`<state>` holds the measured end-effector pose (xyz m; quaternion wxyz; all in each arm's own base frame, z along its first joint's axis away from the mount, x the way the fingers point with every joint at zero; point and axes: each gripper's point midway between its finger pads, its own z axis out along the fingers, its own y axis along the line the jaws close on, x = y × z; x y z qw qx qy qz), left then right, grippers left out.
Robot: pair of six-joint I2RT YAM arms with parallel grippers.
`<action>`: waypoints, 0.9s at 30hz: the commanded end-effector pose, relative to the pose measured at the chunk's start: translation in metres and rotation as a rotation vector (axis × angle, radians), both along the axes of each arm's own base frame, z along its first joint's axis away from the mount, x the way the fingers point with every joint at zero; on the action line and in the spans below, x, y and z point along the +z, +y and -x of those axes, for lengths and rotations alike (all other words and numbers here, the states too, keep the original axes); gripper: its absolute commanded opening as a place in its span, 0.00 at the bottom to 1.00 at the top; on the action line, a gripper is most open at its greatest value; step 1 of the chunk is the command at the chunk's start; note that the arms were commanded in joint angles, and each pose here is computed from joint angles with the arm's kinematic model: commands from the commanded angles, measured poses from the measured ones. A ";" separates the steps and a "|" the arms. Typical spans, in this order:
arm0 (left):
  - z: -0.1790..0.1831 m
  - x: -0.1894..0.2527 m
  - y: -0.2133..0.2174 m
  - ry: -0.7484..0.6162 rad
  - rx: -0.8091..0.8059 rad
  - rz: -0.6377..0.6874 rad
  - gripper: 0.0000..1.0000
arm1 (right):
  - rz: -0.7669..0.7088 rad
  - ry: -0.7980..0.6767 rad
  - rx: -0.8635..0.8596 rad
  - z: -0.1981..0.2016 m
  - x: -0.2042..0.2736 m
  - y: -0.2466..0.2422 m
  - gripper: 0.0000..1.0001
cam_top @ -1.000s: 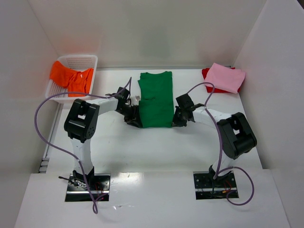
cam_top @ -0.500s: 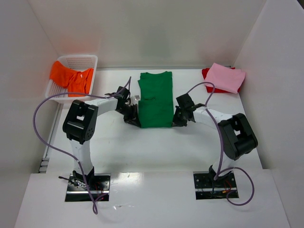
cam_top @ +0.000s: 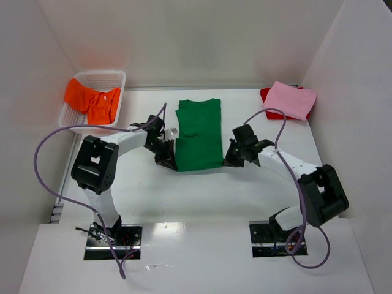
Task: Fold and stack the t-shirts
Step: Fold the long partially folded tshirt into a neat square
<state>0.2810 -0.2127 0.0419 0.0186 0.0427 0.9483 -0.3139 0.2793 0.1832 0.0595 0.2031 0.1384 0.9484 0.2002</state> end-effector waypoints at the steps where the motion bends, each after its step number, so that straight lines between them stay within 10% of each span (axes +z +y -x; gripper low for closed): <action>1: 0.008 0.032 0.009 -0.043 -0.012 -0.012 0.00 | 0.002 -0.025 -0.023 0.010 0.019 -0.006 0.00; 27: -0.149 0.117 0.018 -0.336 0.095 0.107 0.00 | 0.066 -0.401 -0.147 -0.159 0.125 -0.009 0.00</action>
